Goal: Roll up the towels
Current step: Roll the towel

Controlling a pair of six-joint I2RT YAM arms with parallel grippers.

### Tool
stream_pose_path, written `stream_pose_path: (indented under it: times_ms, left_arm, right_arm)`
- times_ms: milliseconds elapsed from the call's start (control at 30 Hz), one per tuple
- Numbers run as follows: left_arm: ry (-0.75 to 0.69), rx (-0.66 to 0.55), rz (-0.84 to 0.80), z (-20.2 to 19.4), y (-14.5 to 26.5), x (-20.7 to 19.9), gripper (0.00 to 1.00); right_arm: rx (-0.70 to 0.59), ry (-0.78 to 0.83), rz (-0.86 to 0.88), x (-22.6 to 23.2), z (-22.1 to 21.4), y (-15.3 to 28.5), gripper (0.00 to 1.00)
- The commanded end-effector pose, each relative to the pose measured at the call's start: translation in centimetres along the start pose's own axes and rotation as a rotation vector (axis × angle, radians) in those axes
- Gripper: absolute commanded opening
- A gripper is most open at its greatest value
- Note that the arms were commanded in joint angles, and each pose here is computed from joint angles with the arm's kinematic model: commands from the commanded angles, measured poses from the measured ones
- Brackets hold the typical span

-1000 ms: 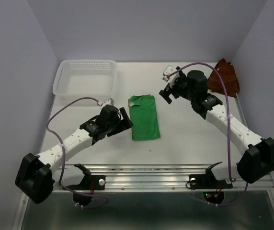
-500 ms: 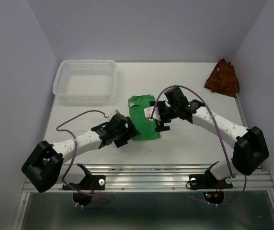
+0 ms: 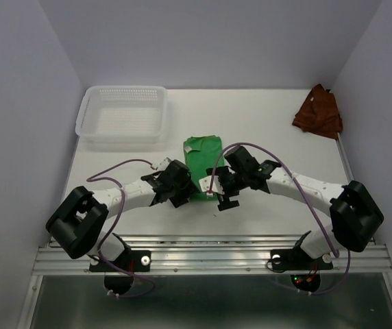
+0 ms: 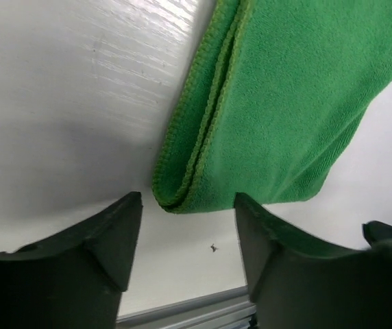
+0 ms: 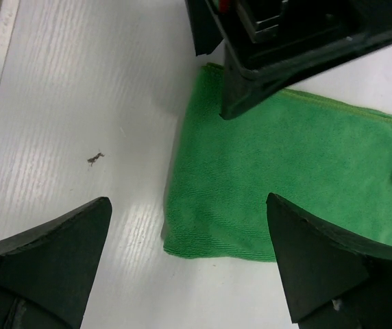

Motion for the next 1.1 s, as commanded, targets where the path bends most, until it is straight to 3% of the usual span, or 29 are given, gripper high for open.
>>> stream_pose_path:
  times_ms: [0, 100, 233, 467, 500, 833, 1067]
  left_arm:
    - [0.012, -0.021, 0.042, 0.3, -0.2, 0.0, 0.61]
    - [0.013, -0.005, 0.059, 0.0, -0.7, 0.4, 0.48]
    - [0.005, 0.025, 0.065, -0.4, -1.3, 0.5, 0.39]
    - [0.015, 0.023, 0.066, -0.3, -1.3, 0.2, 0.13]
    - [0.019, 0.025, 0.055, -0.1, -1.2, -0.2, 0.00]
    - [0.088, 0.007, 0.017, 0.5, 0.7, -0.8, 0.00]
    - [0.098, 0.039, -0.009, 0.1, 0.7, -0.6, 0.00]
  right_arm:
    - [-0.062, 0.013, -0.068, -1.4, 1.2, -0.9, 1.00]
    - [-0.046, 0.004, -0.085, -1.8, 0.6, -1.6, 1.00]
    - [-0.011, 0.000, -0.090, -2.3, 0.0, -2.2, 1.00]
    - [0.023, 0.026, 0.017, -0.5, -1.2, -3.1, 1.00]
    - [0.013, 0.029, 0.038, -0.2, -1.3, -3.3, 1.00]
    - [-0.001, -0.001, 0.070, 0.4, -1.6, -4.4, 0.90]
    - [-0.022, -0.038, 0.033, -0.1, -2.1, -5.7, 0.72]
Point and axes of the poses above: each gripper's point midway between its finger pads, its own y axis back along the fingers, its own x axis along the line the jaws close on, z = x × y, the point moved 6 cm from there along y, back along the fingers, and after that the axes turned 12 degrees about -y, right-handed, at the moved point
